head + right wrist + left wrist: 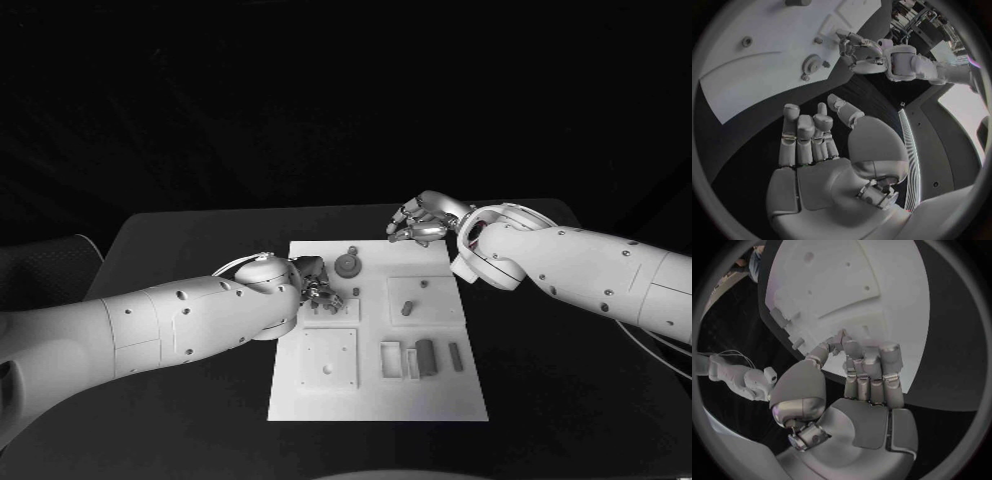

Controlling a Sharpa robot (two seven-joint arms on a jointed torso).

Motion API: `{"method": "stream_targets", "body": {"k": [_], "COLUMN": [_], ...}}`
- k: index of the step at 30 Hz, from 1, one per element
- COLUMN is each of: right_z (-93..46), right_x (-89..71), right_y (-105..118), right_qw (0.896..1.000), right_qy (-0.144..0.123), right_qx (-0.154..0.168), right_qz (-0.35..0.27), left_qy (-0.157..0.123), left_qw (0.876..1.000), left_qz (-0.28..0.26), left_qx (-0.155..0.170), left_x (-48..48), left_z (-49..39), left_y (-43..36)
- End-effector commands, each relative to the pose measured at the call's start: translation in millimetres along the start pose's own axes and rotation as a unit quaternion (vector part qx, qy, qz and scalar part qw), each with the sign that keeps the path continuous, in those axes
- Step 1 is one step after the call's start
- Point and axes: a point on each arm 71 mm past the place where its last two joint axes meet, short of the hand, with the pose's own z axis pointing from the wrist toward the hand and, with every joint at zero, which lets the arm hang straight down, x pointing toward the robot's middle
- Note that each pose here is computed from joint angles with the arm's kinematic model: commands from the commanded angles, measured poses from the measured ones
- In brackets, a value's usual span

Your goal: Assemble the parts on the task board

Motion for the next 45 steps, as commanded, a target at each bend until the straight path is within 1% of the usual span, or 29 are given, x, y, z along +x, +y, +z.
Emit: {"method": "stream_targets", "body": {"k": [1,15,18,45], "right_z": [0.4,0.4,0.4,0.3], "right_x": [1.0,0.9,1.1,1.1], "right_y": [1.4,1.2,1.4,1.3], "right_qw": [1.0,1.0,1.0,1.0], "right_qy": [0.004,0.004,0.005,0.005], "right_qx": [-0.004,-0.004,-0.004,-0.005], "right_qz": [0.0,0.0,0.0,0.0], "left_qy": [0.008,0.016,0.019,0.02], "left_qw": [1.0,1.0,1.0,1.0], "left_qz": [0.004,0.003,-0.007,-0.007], "left_qx": [0.005,0.004,0.002,0.001], "left_x": [1.5,2.6,2.9,2.9], "left_z": [-0.1,-0.2,0.0,0.3], "left_y": [-1.9,-1.7,-1.3,-0.7]}}
